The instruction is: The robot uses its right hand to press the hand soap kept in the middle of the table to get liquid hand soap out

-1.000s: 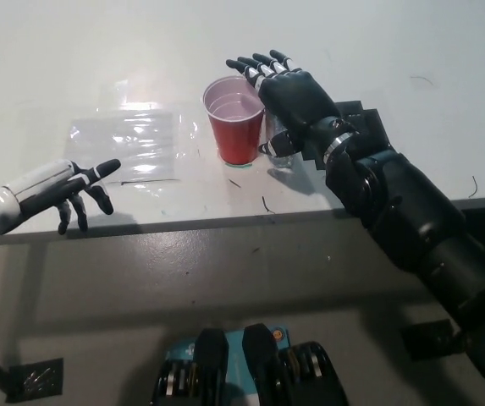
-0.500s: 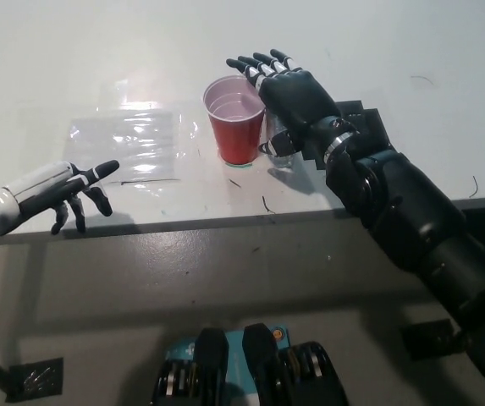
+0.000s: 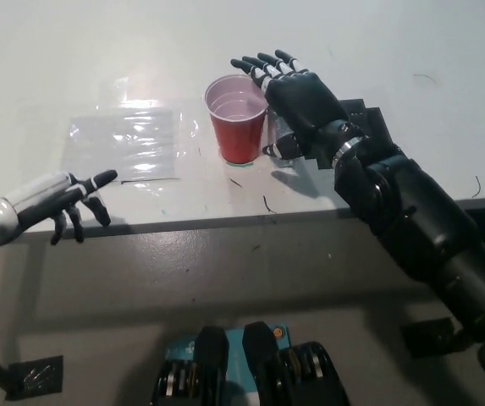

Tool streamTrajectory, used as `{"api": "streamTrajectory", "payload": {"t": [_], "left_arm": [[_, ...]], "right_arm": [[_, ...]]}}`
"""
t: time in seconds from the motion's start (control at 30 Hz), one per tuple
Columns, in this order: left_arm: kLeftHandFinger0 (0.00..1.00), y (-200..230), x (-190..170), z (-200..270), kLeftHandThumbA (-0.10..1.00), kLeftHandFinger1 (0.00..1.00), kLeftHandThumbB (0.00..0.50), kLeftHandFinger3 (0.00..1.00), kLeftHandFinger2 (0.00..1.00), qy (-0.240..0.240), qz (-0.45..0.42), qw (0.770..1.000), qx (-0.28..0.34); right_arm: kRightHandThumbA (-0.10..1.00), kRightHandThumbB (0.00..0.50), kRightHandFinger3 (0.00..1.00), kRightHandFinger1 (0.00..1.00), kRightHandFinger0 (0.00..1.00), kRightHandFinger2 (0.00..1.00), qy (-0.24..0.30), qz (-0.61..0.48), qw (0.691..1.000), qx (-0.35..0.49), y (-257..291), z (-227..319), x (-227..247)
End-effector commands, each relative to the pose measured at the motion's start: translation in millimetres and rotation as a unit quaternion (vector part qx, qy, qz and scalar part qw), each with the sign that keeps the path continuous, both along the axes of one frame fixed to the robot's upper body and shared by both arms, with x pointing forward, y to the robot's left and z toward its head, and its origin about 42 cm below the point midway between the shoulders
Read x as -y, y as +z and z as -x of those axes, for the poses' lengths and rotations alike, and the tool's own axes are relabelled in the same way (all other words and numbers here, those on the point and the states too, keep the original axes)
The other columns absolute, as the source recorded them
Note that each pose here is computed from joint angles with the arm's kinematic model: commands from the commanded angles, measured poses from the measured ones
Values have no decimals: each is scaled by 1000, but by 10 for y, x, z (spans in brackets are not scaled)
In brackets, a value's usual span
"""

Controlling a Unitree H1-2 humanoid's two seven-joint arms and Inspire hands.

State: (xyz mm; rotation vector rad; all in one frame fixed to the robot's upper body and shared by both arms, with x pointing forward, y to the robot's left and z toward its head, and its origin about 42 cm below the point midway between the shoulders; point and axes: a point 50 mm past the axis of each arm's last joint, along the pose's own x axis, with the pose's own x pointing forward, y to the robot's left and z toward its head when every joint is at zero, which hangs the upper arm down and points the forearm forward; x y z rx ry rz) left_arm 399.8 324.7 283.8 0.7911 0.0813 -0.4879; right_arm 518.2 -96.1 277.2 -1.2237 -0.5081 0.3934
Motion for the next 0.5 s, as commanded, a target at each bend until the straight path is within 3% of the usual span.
{"api": "streamTrajectory", "payload": {"t": [0.0, 0.13, 0.3, 0.4, 0.47], "left_arm": [[228, 153, -106, 87, 1000, 345, 199, 753, 520, 1, -17, 1000, 18], [218, 80, -99, 151, 1000, 323, 184, 734, 496, -1, -18, 1000, 13], [217, 27, -103, 183, 1000, 324, 194, 729, 488, 0, -12, 1000, 7], [225, -7, -106, 204, 1000, 345, 183, 737, 509, 0, -11, 1000, 2], [244, -11, -103, 217, 1000, 356, 184, 745, 518, 2, -8, 1000, -2]], "right_arm": [[1000, 442, 1000, 1000, 1000, 1000, -1, -29, 1000, -8, 529, -51, 74], [1000, 460, 1000, 1000, 1000, 1000, -6, -49, 999, 14, 927, -36, 3], [1000, 419, 1000, 1000, 1000, 1000, 9, -64, 996, 57, 1275, 5, -48], [1000, 436, 1000, 1000, 1000, 1000, 10, -67, 995, 67, 1382, 19, -45], [1000, 479, 1000, 1000, 1000, 1000, 7, -67, 995, 72, 1463, 28, -28]]}}
